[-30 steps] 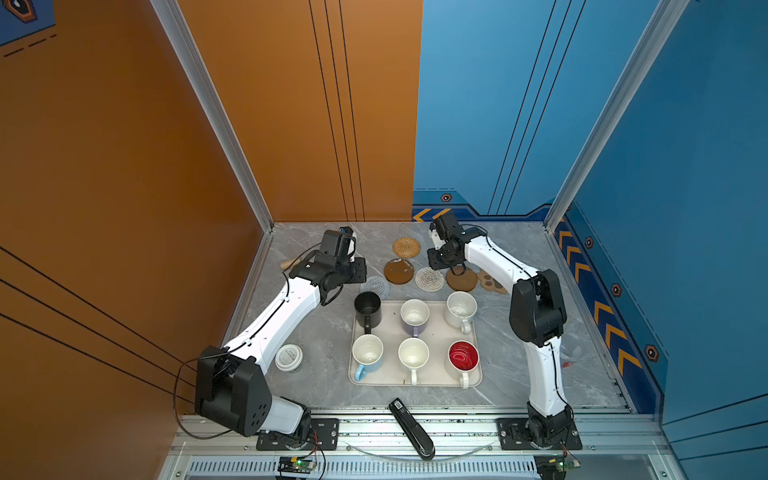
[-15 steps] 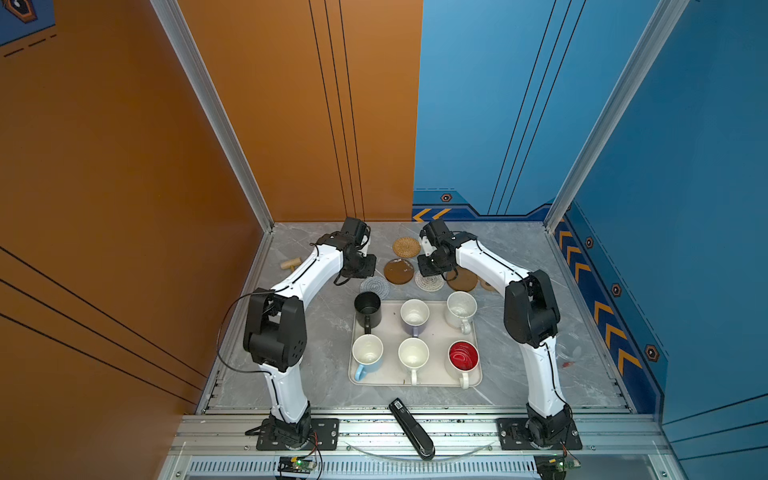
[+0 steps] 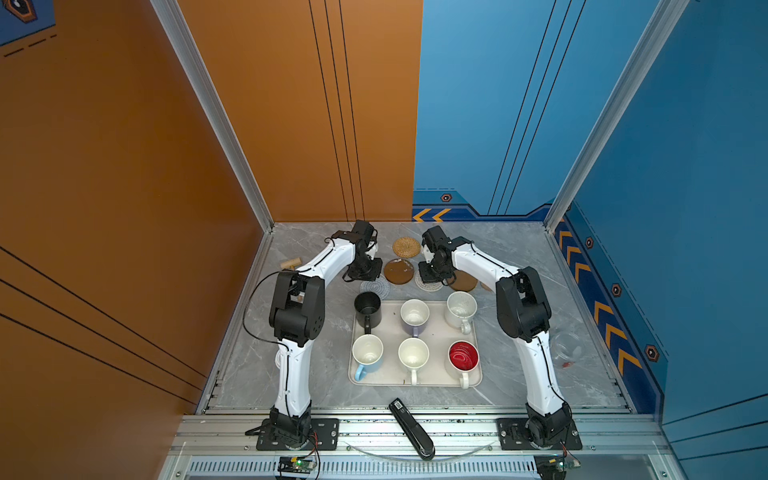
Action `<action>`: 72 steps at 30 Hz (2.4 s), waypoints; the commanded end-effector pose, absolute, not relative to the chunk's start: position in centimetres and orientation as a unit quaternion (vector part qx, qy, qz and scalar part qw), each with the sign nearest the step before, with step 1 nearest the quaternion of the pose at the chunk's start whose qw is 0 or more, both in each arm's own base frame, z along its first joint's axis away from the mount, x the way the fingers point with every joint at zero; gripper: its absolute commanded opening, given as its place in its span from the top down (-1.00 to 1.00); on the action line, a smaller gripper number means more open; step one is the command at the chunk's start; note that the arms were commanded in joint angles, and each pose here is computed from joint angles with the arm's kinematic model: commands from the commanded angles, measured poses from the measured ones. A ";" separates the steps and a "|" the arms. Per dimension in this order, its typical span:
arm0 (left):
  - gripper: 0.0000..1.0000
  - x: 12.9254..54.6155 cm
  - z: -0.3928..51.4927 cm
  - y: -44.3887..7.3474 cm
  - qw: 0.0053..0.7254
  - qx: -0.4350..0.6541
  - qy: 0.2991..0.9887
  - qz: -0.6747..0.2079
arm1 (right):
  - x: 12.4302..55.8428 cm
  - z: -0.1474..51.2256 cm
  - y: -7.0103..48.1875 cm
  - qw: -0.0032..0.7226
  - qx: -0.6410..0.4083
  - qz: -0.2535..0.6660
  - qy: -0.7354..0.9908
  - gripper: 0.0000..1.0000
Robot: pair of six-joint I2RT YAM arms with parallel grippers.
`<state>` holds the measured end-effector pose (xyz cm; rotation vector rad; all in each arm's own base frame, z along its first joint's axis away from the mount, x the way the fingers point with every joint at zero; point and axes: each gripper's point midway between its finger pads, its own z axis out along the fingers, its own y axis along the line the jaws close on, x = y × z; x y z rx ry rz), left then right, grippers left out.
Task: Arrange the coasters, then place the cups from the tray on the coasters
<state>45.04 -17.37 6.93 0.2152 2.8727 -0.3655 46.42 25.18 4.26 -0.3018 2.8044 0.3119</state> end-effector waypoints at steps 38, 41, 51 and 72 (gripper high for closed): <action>1.00 48.4 1.1 -15.3 0.081 0.002 0.994 -0.077 | 47.0 1.7 21.3 0.115 -0.047 0.070 0.990 0.82; 1.00 48.9 1.1 -14.9 0.085 -0.007 0.994 -0.074 | 47.2 1.7 20.8 0.117 -0.043 0.063 0.990 0.86; 1.00 50.3 1.3 -13.9 0.098 -0.023 0.992 -0.070 | 47.6 1.9 20.0 0.120 -0.036 0.055 0.991 0.88; 0.98 51.1 5.7 -15.4 0.141 -0.003 0.986 -0.091 | 48.8 6.3 22.3 0.167 -0.062 0.097 0.979 0.84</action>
